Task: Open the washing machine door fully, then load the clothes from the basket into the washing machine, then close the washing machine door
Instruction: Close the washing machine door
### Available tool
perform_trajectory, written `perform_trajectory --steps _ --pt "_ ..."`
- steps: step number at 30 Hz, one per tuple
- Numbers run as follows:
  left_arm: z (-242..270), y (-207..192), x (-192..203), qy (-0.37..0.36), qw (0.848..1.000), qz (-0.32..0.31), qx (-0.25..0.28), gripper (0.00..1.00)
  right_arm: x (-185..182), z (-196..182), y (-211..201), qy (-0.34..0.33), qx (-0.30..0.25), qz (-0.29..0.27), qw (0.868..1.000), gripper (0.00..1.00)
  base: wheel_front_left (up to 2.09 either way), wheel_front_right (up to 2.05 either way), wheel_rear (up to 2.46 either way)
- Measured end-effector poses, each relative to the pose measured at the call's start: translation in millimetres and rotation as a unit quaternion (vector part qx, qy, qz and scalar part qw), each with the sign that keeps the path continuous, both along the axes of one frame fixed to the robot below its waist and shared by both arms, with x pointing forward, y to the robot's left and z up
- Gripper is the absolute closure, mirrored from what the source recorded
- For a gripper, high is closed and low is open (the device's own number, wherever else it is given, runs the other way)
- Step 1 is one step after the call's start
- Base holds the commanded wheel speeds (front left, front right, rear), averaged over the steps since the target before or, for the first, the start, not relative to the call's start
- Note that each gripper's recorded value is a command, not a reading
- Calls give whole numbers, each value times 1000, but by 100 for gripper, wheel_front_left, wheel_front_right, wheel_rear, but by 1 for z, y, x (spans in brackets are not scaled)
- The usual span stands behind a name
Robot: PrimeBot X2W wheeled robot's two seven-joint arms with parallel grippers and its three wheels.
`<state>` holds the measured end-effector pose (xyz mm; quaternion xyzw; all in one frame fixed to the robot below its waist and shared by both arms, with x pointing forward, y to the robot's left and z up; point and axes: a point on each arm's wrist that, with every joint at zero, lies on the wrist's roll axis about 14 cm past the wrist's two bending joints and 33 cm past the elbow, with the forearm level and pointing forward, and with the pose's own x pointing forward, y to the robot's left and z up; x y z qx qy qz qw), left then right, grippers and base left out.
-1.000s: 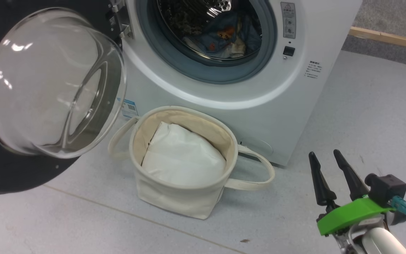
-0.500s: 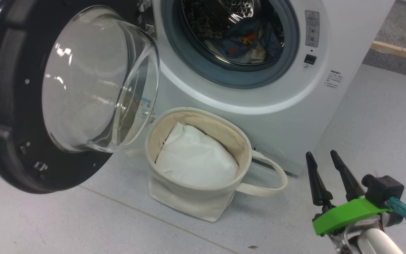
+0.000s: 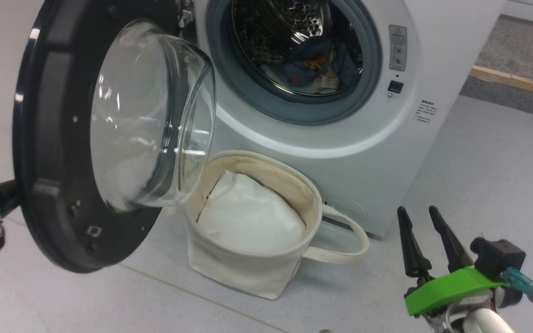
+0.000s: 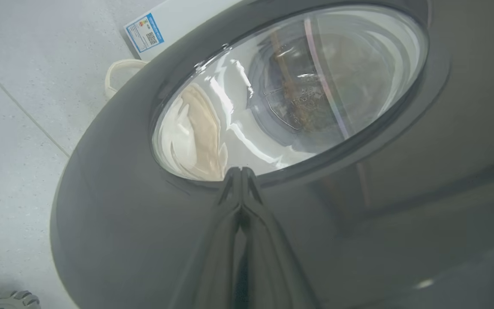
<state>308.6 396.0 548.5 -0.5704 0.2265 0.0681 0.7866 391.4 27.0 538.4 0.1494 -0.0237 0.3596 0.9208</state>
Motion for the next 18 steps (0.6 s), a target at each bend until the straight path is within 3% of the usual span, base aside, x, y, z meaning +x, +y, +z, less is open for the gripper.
perform_trajectory --steps 18 --pt "10 -154 66 -68 980 -187 -15 100 -10 -2 -61 7 14 -88 996 0 0 0 0"
